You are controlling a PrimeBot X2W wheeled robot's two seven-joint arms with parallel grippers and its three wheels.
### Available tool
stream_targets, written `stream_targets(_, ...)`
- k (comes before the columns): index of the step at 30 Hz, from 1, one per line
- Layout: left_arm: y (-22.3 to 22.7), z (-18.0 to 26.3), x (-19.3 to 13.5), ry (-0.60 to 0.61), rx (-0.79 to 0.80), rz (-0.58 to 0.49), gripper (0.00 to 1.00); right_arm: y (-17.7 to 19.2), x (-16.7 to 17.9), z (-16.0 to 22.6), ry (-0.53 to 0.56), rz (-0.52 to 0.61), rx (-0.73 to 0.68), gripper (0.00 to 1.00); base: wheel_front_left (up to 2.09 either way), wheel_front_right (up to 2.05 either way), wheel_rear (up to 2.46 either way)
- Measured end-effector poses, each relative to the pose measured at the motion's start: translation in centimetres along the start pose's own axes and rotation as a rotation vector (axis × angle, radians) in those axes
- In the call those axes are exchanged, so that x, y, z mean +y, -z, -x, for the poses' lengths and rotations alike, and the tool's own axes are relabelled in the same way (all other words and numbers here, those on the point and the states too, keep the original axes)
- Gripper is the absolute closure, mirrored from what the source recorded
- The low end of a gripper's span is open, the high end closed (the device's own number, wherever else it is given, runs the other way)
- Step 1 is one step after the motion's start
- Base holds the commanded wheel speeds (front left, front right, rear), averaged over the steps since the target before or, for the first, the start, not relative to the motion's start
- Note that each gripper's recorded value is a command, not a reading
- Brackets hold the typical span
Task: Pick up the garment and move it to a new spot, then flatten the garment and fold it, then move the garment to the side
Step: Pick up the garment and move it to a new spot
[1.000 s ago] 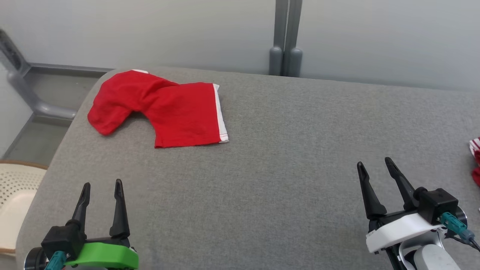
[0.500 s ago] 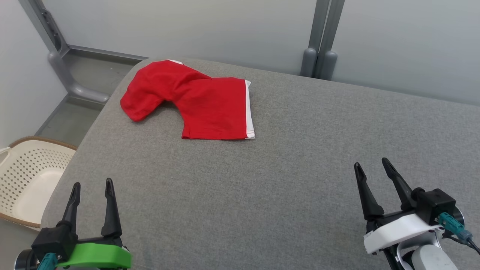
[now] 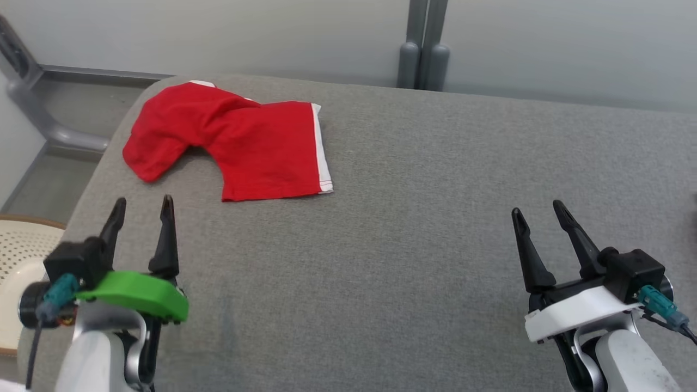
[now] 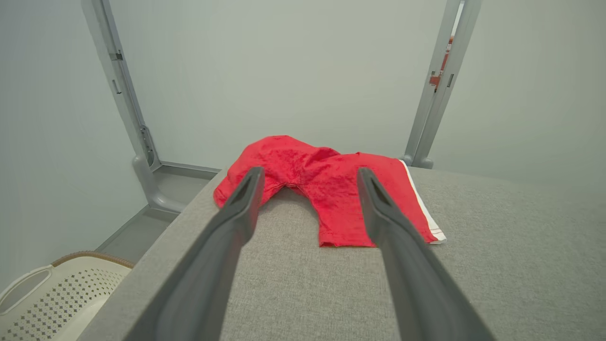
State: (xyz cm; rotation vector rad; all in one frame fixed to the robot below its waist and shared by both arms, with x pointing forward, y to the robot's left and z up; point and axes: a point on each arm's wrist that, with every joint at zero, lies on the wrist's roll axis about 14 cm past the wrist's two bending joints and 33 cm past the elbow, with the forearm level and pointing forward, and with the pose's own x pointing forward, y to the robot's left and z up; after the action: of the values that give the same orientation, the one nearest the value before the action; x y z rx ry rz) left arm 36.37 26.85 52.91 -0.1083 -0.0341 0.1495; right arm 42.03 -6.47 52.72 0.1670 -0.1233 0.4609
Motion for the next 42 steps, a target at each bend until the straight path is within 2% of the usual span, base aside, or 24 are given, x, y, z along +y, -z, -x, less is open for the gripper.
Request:
stream_targets(8, -0.4, -7.2, -3.0, 0.117, 0.112, 0.015, 0.0, -0.8, -3.4, 0.5, 0.092, 0.014, -0.026, 0.0, 0.0, 0.0, 0.0)
stream_targets(12, 1.5, -10.4, -4.8, 0.179, 0.224, 0.049, 0.0, -1.1, -5.2, 0.7, 0.143, 0.022, -0.038, 0.0, 0.0, 0.0, 0.0)
stream_targets(17, 6.0, -13.1, -7.0, 0.248, 0.402, 0.063, 0.0, -1.3, -7.9, 1.4, 0.22, 0.035, -0.043, 0.0, 0.0, 0.0, 0.0)
stream_targets(27, 16.8, -13.7, -10.2, 0.326, 0.833, 0.02, 0.0, -0.1, -11.8, 3.5, 0.345, 0.057, 0.0, 0.0, 0.0, 0.0, 0.0)
stream_targets(31, 19.5, -13.5, -10.2, 0.334, 0.986, -0.013, 0.0, 0.2, -13.2, 4.3, 0.389, 0.068, 0.015, 0.0, 0.0, 0.0, 0.0)
stream_targets(34, 20.2, -14.0, -10.6, 0.35, 1.024, -0.018, 0.0, 0.6, -14.0, 4.8, 0.417, 0.068, 0.027, 0.0, 0.0, 0.0, 0.0)
stream_targets(35, 20.3, -14.2, -10.7, 0.357, 1.029, -0.023, 0.12, 0.7, -14.1, 4.9, 0.424, 0.069, 0.03, 0.0, 0.0, 0.0, 0.0)
stream_targets(36, 20.4, -14.4, -11.0, 0.365, 1.028, -0.025, 0.83, 0.8, -14.3, 5.0, 0.431, 0.069, 0.033, 0.0, 0.0, 0.0, 0.0)
stream_targets(37, 20.4, -14.7, -11.2, 0.371, 1.018, -0.029, 1.0, 0.9, -14.4, 5.1, 0.437, 0.07, 0.035, 0.0, 0.0, 0.0, 0.0)
stream_targets(42, 19.6, -15.0, -11.8, 0.403, 0.977, -0.064, 1.0, 0.3, -14.5, 5.5, 0.448, 0.072, 0.023, 0.0, 0.0, 0.0, 0.0)
